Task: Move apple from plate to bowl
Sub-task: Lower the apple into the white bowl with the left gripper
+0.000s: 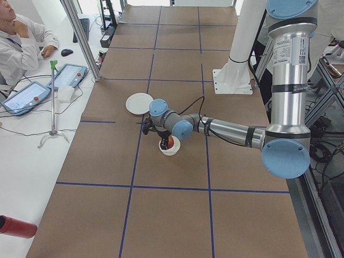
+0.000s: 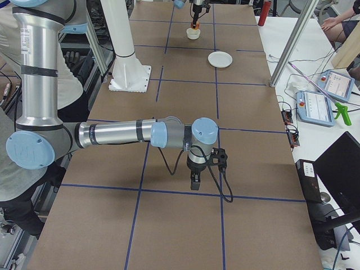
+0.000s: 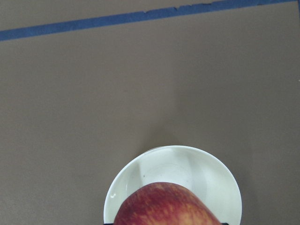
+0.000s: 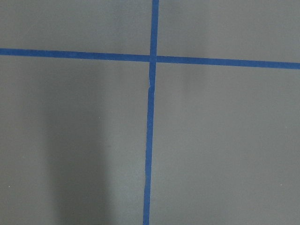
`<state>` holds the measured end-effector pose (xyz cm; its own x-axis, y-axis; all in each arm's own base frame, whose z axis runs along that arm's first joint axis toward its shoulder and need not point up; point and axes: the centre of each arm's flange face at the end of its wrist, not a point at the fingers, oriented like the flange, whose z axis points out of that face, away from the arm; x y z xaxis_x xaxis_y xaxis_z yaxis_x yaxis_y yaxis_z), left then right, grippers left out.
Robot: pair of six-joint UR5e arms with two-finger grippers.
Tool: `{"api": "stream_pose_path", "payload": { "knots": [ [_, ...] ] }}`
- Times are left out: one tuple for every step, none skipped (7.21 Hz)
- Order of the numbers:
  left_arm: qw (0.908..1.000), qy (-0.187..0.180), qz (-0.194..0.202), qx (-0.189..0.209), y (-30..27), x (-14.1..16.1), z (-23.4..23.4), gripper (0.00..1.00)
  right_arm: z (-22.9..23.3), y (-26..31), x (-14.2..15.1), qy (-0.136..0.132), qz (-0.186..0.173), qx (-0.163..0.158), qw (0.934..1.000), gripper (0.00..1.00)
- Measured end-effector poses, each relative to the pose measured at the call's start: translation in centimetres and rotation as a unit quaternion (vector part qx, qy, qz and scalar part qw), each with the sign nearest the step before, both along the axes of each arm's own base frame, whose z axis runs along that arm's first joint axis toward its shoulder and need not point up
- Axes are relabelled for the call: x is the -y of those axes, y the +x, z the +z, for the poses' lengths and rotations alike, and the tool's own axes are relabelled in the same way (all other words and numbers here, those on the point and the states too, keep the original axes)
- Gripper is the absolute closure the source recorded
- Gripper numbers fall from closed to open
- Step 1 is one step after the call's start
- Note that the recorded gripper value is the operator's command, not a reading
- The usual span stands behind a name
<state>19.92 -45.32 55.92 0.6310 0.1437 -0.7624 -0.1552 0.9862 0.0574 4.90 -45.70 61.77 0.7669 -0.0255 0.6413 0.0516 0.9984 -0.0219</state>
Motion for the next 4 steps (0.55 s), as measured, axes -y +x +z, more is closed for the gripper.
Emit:
{"api": "stream_pose_path", "payload": {
  "knots": [
    [1.0,-0.002,0.0,0.0,0.2,0.2,0.3,1.0,0.0,0.0,0.0,0.0,0.0,0.0,1.0,0.0],
    [1.0,-0.002,0.001,0.0,0.3,0.3,0.9,1.0,0.0,0.0,0.0,0.0,0.0,0.0,1.0,0.0],
    [1.0,-0.002,0.001,0.0,0.4,0.4,1.3,1.0,0.0,0.0,0.0,0.0,0.0,0.0,1.0,0.0],
    [1.0,-0.004,0.005,-0.007,0.6,0.5,1.7,1.0,0.0,0.0,0.0,0.0,0.0,0.0,1.0,0.0]
  ]
}}
